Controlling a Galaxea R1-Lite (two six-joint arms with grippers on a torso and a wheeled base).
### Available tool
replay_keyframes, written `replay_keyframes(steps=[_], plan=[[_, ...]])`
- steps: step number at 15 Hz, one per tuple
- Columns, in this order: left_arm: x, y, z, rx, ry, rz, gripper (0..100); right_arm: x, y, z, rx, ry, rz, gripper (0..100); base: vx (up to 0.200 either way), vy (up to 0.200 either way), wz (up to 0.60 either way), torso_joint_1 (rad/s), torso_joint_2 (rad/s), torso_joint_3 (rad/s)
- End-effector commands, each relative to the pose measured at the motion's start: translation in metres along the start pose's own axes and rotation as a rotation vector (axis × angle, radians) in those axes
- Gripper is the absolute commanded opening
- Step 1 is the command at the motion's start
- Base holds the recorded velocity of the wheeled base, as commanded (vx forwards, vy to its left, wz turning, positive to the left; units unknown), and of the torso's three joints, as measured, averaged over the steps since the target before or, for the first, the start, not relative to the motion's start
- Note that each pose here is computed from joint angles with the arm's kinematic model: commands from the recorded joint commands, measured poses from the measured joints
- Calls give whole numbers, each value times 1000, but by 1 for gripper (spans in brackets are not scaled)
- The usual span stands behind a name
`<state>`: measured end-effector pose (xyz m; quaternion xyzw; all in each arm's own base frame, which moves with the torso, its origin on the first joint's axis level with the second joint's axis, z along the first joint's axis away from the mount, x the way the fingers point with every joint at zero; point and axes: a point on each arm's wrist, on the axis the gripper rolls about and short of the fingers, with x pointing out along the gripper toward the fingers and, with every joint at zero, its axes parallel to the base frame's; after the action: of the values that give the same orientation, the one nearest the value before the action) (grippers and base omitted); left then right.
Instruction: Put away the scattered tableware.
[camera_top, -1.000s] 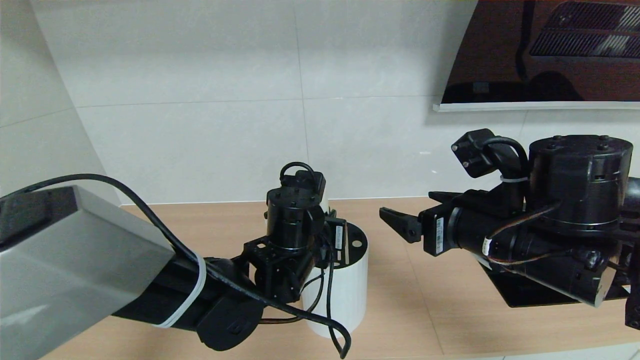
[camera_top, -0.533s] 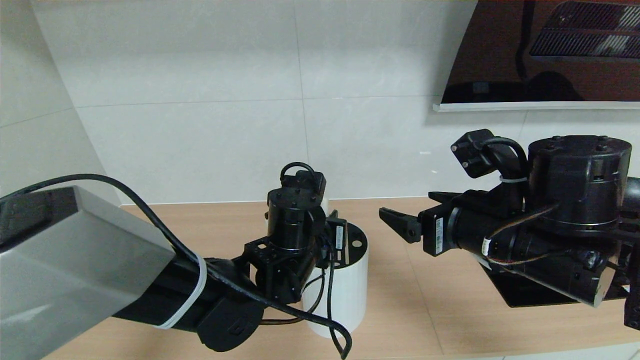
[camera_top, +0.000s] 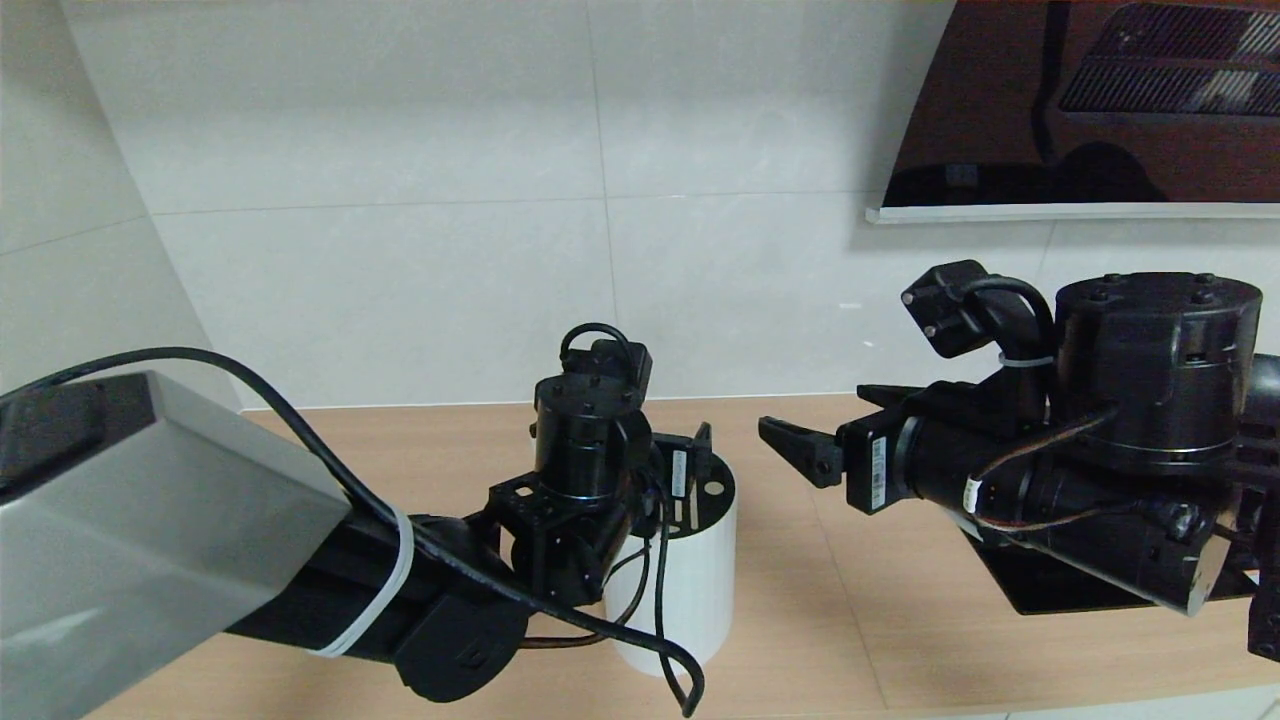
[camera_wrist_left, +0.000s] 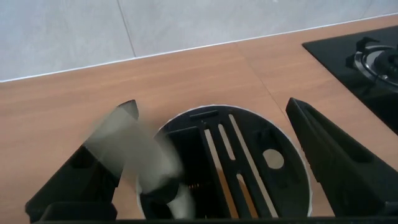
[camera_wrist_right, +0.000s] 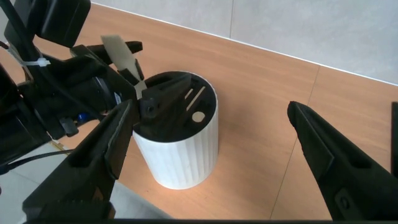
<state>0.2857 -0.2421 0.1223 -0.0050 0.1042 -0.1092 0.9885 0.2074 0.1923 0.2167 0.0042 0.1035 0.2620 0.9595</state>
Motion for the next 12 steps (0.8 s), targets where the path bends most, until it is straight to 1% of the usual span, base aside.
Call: replay_keyframes(steps=[1,2,3,4,5,6,7,8,9,10,11,12], plan=[[-2,0,4,-9,-14,-1,100,0,0,0,0,1,1,100,0,0,0,0,0,0],[-7,2,14,-24,-41,-5,100,1,-1,0,1,-1,-4,100,0,0,0,0,0,0],[-17,7,31,-50,-86,-9,100,1,-4,0,3,-1,-14,100,0,0,0,0,0,0],[-27,13,49,-76,-133,-9,100,1,-8,-2,-1,11,-23,100,0,0,0,0,0,0],[-37,21,63,-96,-172,-3,100,2,-16,-5,-33,20,-52,100,0,0,0,0,0,0],[-50,35,78,-119,-214,8,100,1,-22,-6,-78,18,-69,100,0,0,0,0,0,0],[-63,49,96,-146,-269,6,100,0,-23,-4,-87,2,-76,100,0,0,0,0,0,0],[-76,61,107,-161,-308,2,100,-2,-25,3,-77,-36,-82,100,0,0,0,0,0,0],[-89,70,114,-167,-334,-13,100,-2,-33,8,-67,-68,-106,100,0,0,0,0,0,0],[-110,80,124,-175,-375,-55,100,-3,-46,17,-55,-131,-155,100,0,0,0,0,0,0],[-125,87,129,-180,-403,-78,100,-6,-56,26,-44,-193,-189,100,0,0,0,0,0,0],[-144,97,129,-183,-418,-76,100,-12,-73,34,-29,-259,-255,100,0,0,0,0,0,0]])
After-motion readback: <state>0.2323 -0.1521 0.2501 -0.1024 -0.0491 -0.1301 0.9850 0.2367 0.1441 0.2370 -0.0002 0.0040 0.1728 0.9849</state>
